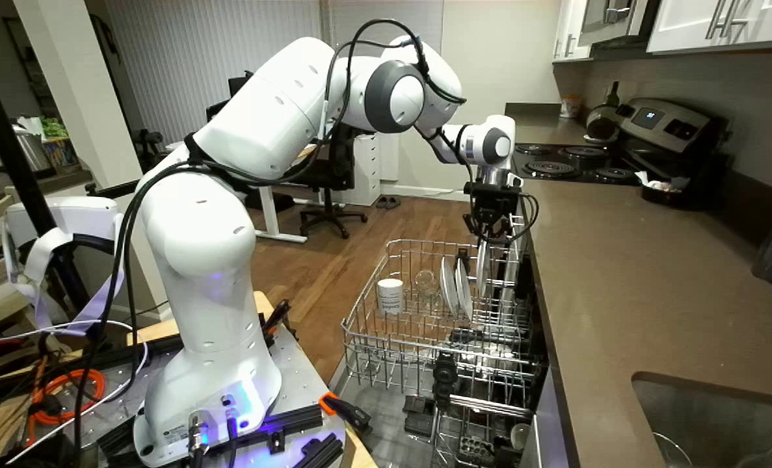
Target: Get the rightmost plate and put on the counter
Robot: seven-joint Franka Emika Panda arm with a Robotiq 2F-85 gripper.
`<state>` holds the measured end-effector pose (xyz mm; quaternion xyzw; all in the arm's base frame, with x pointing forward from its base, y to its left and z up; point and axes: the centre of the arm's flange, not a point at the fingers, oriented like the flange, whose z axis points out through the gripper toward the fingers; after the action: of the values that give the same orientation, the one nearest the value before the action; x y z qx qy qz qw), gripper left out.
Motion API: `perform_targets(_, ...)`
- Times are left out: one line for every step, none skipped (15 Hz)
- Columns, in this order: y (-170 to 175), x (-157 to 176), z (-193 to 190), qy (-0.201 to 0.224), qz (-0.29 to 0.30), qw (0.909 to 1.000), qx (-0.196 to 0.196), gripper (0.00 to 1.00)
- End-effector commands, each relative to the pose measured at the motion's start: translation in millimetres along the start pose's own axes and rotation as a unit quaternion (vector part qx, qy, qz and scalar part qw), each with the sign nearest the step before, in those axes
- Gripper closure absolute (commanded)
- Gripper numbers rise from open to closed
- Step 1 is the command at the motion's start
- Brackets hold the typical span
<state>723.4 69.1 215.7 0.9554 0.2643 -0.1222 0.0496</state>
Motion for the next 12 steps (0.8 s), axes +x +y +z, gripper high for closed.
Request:
perform_targets(-12.8, -37.8, -38.1, -0.018, 0.01, 0.9997, -0.011, 0.91)
perform_targets(-14.9, -42.8, -45.8, -0.02, 0.011, 0.9996, -0.015, 0.91)
perform_targets(-18.6, -48.9, -54.4, -0.02, 0.013, 0.9995, -0.021, 0.91)
perform_targets(-21.8, -54.5, -63.4, -0.019, 0.016, 0.9993, -0.029, 0.91)
perform_targets(-26.9, -61.8, -74.3, -0.014, 0.019, 0.999, -0.038, 0.91)
perform_targets(-30.7, -67.6, -83.5, -0.01, 0.021, 0.9987, -0.046, 0.91)
perform_targets(-35.7, -74.2, -94.0, -0.006, 0.025, 0.9981, -0.057, 0.91)
perform_targets(-39.6, -79.8, -103.1, -0.003, 0.026, 0.9976, -0.064, 0.91)
perform_targets(-44.8, -85.6, -112.8, 0.002, 0.03, 0.9968, -0.074, 0.91)
perform_targets(-49.6, -90.8, -121.0, 0.008, 0.033, 0.9957, -0.086, 0.91)
perform_targets(-53.5, -95.3, -128.2, 0.018, 0.036, 0.9941, -0.1, 0.91)
perform_targets(-56.5, -98.7, -135.4, 0.023, 0.038, 0.9925, -0.114, 0.91)
